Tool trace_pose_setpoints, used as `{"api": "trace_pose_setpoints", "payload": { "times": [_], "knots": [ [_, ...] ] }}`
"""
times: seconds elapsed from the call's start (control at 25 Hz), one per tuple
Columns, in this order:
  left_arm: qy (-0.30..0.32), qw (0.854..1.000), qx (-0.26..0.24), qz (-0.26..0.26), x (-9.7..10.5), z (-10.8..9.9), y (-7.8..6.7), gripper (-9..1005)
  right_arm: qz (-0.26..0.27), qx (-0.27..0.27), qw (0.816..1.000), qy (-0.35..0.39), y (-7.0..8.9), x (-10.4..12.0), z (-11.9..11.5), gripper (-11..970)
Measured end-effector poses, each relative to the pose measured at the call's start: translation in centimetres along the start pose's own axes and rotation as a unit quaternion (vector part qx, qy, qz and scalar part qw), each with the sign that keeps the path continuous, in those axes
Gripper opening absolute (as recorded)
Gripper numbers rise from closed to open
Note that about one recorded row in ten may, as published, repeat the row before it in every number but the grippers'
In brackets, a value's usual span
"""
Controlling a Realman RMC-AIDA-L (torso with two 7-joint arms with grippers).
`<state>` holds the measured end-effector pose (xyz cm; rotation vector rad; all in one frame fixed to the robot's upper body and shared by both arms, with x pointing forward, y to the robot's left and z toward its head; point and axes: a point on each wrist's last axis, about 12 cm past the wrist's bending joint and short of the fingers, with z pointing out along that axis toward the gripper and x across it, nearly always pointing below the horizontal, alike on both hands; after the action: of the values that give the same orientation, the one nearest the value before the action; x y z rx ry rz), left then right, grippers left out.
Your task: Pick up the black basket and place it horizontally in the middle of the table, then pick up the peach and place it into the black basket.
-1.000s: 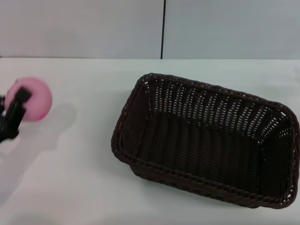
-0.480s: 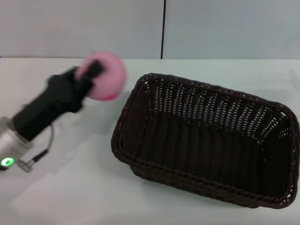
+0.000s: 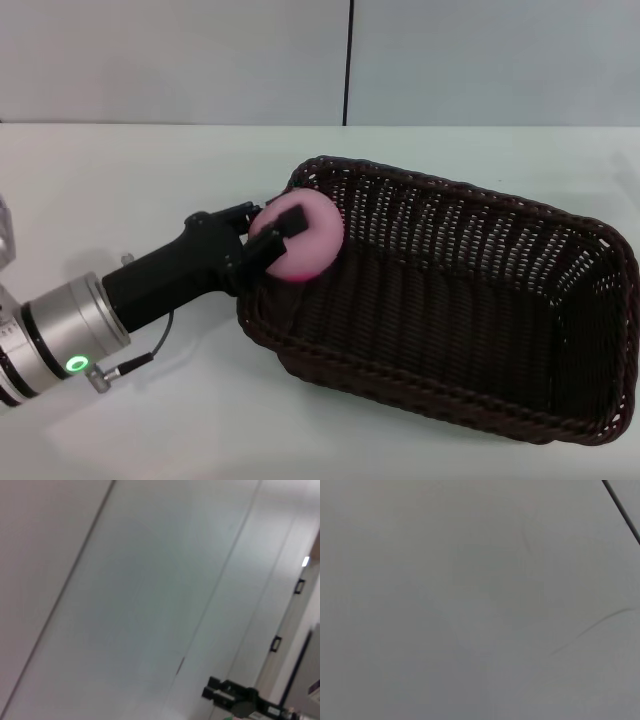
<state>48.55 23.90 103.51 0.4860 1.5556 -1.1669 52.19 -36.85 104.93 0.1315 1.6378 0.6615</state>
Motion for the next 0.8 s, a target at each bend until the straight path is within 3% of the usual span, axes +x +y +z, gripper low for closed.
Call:
{"api": "trace_pose_setpoints", "payload": {
  "times": [0.04, 0.24, 0.36, 0.56, 0.8],
  "knots": [
    [0.002, 1.0, -0.004, -0.003, 0.2, 0.0, 0.0, 59, 0.0, 0.0, 1.0, 0.0, 0.0, 0.0, 0.0, 618],
    [0.008, 1.0, -0.011, -0.006, 0.5, -0.2, 0.1, 242, 0.005, -0.002, 1.0, 0.001, 0.1, 0.2, 0.1, 618],
    [0.006, 1.0, -0.011, -0.007, 0.5, -0.3, 0.0, 460, 0.005, -0.002, 1.0, 0.001, 0.2, 0.2, 0.2, 618],
    [-0.001, 1.0, -0.009, -0.005, 0.2, -0.6, 0.0, 697, 0.006, -0.002, 1.0, 0.001, 0.2, 0.2, 0.1, 618],
    [-0.023, 1.0, -0.019, 0.005, -0.3, -1.4, 0.2, 763, 0.009, 0.002, 1.0, 0.004, 0.1, 0.4, 0.1, 618]
  ]
}}
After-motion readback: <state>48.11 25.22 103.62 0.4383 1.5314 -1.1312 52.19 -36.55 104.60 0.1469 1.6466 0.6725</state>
